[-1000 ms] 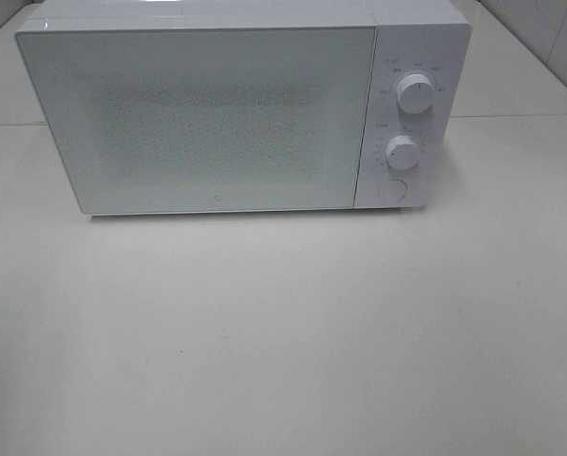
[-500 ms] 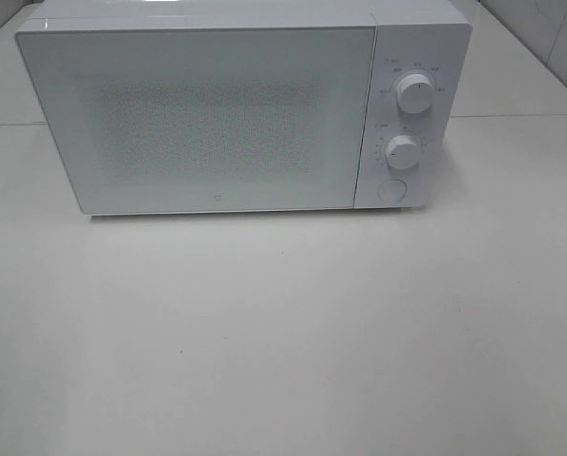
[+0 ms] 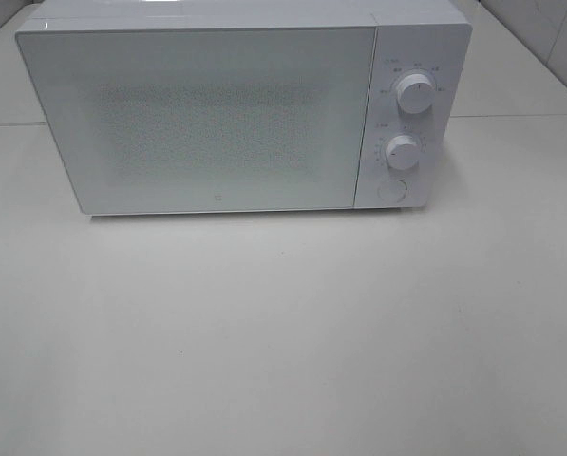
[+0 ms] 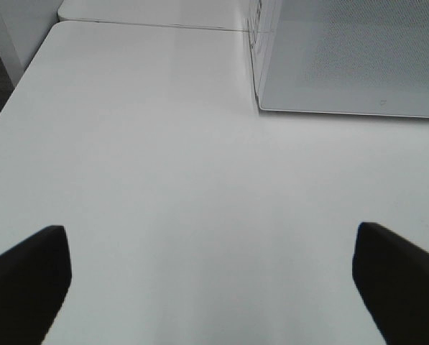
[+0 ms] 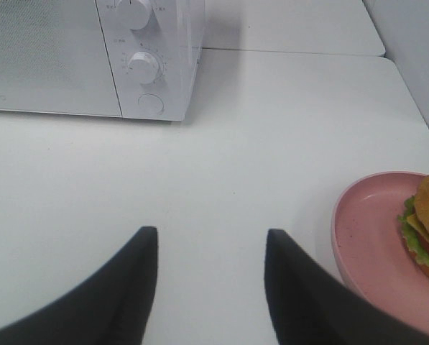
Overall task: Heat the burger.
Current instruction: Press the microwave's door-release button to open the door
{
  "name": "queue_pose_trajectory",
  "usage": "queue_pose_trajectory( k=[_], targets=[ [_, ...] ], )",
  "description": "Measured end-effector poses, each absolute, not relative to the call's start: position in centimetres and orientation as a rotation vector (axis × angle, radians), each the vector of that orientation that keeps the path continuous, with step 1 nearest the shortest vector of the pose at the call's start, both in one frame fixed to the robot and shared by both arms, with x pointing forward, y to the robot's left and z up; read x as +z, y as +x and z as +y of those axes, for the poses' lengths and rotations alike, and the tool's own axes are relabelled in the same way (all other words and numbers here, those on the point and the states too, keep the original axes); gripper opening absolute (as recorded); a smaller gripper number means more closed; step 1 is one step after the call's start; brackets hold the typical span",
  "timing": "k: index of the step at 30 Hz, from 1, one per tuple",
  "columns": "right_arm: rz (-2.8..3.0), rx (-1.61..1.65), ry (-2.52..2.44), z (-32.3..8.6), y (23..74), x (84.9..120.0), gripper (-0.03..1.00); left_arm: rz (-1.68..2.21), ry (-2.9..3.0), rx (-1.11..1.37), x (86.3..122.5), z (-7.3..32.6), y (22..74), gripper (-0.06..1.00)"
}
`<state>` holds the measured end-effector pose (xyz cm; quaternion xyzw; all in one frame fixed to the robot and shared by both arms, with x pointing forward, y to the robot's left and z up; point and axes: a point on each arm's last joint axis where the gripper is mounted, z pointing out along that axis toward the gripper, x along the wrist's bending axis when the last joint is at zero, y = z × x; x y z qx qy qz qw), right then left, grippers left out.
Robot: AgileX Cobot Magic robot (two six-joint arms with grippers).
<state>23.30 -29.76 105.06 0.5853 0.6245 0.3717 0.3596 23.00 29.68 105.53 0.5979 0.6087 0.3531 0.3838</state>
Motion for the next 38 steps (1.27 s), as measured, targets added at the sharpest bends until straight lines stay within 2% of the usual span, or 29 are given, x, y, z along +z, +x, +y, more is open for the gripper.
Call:
queue_pose_trajectory(
  k=[38],
  targets=[
    [1.61,0.958,1.509,-29.76,23.3,105.06,0.49,1.517,1.549,0.878,105.53,29.71,22.99,0.99]
  ],
)
